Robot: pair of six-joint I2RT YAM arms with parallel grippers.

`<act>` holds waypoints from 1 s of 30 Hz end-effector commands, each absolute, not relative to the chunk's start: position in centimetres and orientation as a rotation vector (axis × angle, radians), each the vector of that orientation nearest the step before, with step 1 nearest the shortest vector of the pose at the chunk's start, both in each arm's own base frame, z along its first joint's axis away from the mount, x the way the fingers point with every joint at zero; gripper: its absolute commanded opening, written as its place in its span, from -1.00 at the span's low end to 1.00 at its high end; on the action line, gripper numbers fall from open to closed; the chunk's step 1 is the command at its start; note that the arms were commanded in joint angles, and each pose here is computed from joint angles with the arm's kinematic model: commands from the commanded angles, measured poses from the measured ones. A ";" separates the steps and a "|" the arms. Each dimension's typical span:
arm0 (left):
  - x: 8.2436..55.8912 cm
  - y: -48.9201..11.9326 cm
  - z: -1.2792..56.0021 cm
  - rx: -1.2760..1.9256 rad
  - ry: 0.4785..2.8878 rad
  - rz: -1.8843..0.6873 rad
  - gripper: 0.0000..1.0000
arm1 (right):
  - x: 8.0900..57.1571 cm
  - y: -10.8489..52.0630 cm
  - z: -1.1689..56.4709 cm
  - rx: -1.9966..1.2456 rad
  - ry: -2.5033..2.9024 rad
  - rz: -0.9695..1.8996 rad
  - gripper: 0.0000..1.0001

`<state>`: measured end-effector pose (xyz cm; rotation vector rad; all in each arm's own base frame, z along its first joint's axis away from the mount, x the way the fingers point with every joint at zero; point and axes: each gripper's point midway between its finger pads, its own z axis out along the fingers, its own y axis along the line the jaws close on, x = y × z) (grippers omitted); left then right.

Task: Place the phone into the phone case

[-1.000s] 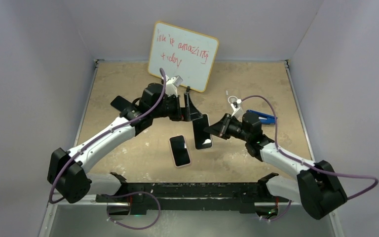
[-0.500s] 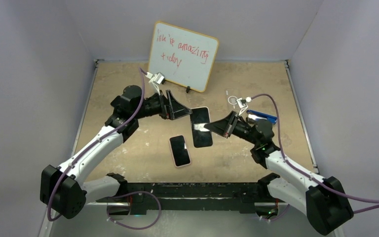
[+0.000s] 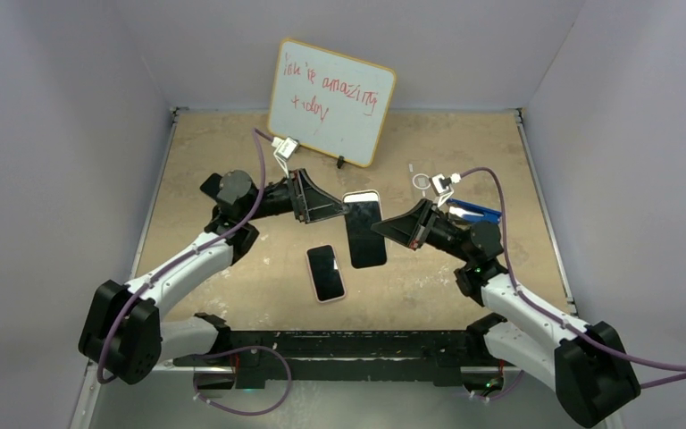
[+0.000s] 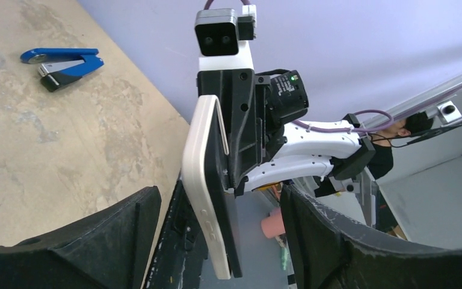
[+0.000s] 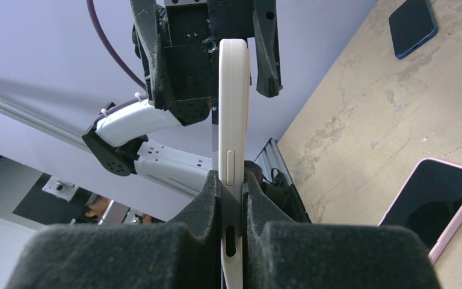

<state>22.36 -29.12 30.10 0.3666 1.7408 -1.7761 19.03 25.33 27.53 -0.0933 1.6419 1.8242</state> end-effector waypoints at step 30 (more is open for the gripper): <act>24.4 -29.1 28.7 0.318 1.829 -1.633 -0.89 | 20.0 25.8 29.1 -0.123 1.601 1.799 -1.00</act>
